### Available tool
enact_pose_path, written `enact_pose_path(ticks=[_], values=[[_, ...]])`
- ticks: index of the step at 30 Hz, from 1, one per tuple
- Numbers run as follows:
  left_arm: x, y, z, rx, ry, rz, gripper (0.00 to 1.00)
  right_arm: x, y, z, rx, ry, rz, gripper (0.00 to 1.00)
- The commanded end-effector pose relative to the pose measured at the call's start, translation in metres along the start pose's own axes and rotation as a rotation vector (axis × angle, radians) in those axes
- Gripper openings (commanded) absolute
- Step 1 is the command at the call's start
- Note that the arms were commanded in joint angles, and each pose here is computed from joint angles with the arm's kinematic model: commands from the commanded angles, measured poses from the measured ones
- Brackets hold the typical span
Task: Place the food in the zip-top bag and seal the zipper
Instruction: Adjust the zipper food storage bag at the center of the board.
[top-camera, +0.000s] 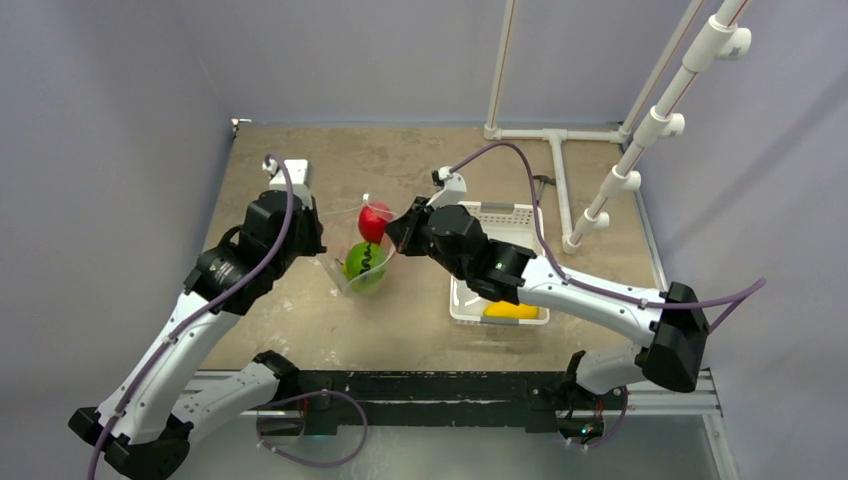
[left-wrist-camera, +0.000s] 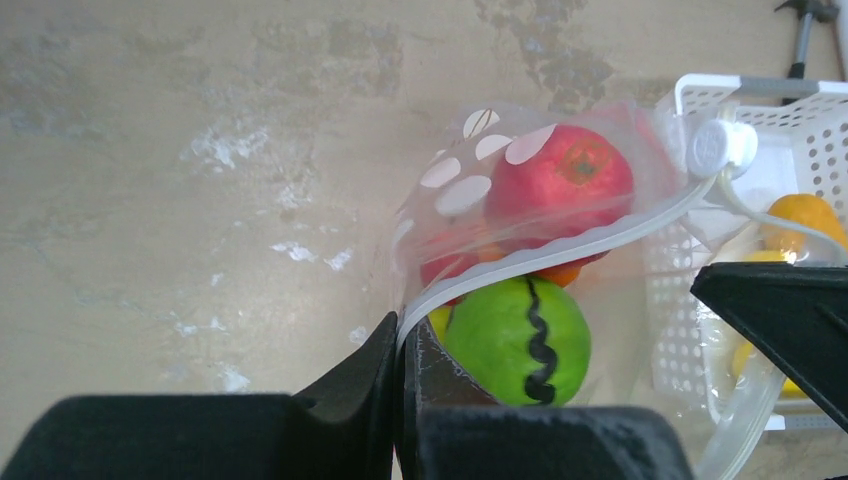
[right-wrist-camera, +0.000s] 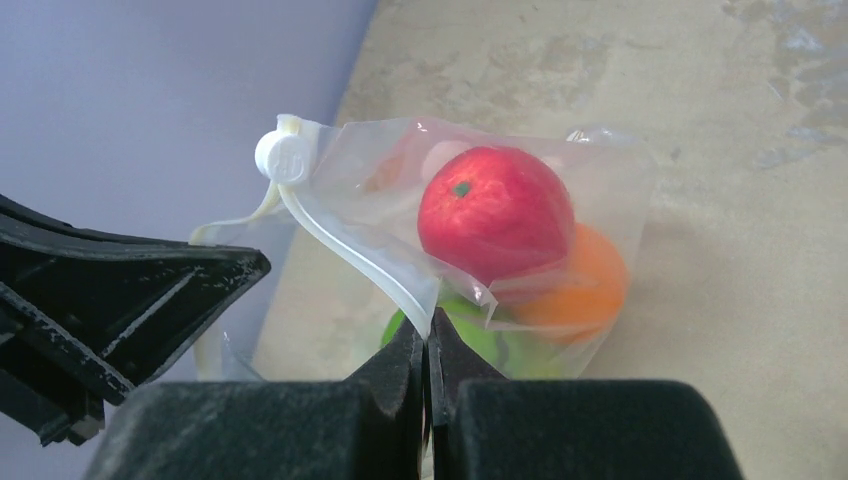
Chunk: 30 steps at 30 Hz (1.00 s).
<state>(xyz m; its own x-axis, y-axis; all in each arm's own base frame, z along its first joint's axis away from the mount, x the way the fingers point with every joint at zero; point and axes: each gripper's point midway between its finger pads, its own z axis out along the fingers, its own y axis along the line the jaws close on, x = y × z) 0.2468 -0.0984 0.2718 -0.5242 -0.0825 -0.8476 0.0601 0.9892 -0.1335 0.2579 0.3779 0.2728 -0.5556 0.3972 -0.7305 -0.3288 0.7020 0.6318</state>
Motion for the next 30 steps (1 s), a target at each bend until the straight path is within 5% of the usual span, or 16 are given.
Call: enact_pose_path(ticks=[1,8,18,30], values=[[0.049,-0.018,0.036,0.044,0.118,-0.075,0.00,0.033,-0.044,0.018,0.099,0.065,-0.049,0.00],[0.096,-0.022,0.070,0.033,0.219,-0.104,0.00,0.056,-0.072,0.032,0.168,0.107,-0.061,0.00],[-0.007,-0.020,0.006,0.075,-0.030,-0.104,0.00,-0.045,-0.035,-0.019,0.164,-0.116,-0.030,0.00],[0.002,-0.002,0.018,-0.025,-0.035,-0.068,0.00,0.001,-0.065,-0.002,0.173,-0.017,-0.047,0.00]])
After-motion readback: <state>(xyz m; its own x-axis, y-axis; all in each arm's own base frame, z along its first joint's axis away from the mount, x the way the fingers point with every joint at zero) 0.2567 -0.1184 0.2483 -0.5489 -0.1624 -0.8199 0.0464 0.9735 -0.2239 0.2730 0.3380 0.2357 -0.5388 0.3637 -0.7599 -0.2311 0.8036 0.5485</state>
